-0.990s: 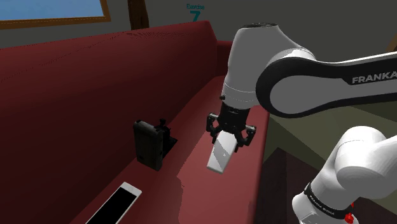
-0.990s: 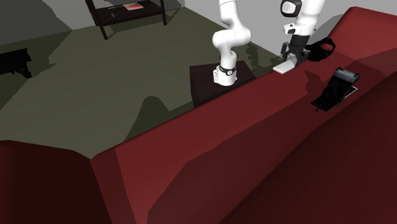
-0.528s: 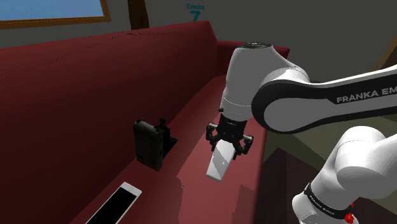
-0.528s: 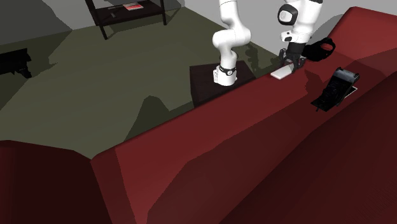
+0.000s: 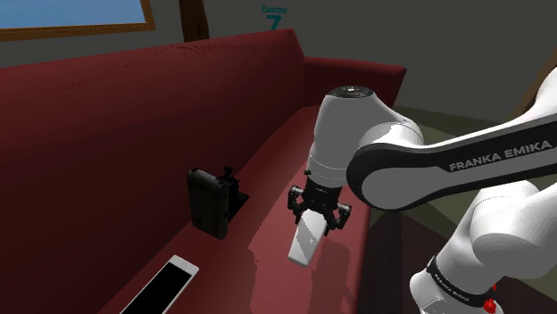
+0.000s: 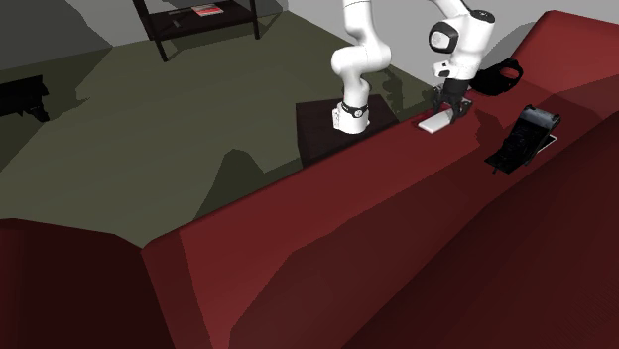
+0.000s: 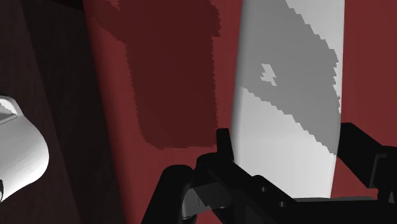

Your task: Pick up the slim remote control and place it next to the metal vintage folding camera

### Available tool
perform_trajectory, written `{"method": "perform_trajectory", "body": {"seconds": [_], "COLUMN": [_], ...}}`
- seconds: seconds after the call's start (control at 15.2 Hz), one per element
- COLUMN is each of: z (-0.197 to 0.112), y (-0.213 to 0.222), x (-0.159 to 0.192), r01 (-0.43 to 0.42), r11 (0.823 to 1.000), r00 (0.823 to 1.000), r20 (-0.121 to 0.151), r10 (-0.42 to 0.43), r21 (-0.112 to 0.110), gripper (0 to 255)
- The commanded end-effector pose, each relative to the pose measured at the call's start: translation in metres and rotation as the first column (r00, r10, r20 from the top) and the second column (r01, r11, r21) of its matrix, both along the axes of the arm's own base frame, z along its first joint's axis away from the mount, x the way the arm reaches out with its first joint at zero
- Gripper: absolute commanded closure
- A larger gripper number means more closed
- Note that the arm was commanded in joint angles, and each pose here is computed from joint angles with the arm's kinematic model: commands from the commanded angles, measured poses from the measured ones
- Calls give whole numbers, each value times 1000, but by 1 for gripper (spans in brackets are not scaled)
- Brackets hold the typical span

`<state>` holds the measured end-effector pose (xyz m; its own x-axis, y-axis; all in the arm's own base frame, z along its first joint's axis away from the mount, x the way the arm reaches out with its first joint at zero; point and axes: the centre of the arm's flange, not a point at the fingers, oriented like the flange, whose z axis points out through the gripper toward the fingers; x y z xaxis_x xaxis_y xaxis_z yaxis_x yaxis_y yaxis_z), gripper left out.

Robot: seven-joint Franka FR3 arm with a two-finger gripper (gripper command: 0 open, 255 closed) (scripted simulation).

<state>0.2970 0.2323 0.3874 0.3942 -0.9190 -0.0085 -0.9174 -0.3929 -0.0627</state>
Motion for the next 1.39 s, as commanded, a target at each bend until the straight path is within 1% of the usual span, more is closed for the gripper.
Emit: {"method": "perform_trajectory", "body": {"seconds": [0.0,0.26,0.73,0.79,1.12,1.32], "z": [-11,-33,-33,-33,-33,6], "y": [0,0,0,0,0,-1], "x": [1,1,1,1,1,-1], "r01": [0,0,0,0,0,0], "r11": [1000,1000,1000,1000,1000,1000], "r00": [1000,1000,1000,1000,1000,1000], "r20": [1,1,1,1,1,1], "r10": [0,0,0,0,0,0], "r21": [1,1,1,1,1,1], "gripper": [255,255,255,0,0,0]}}
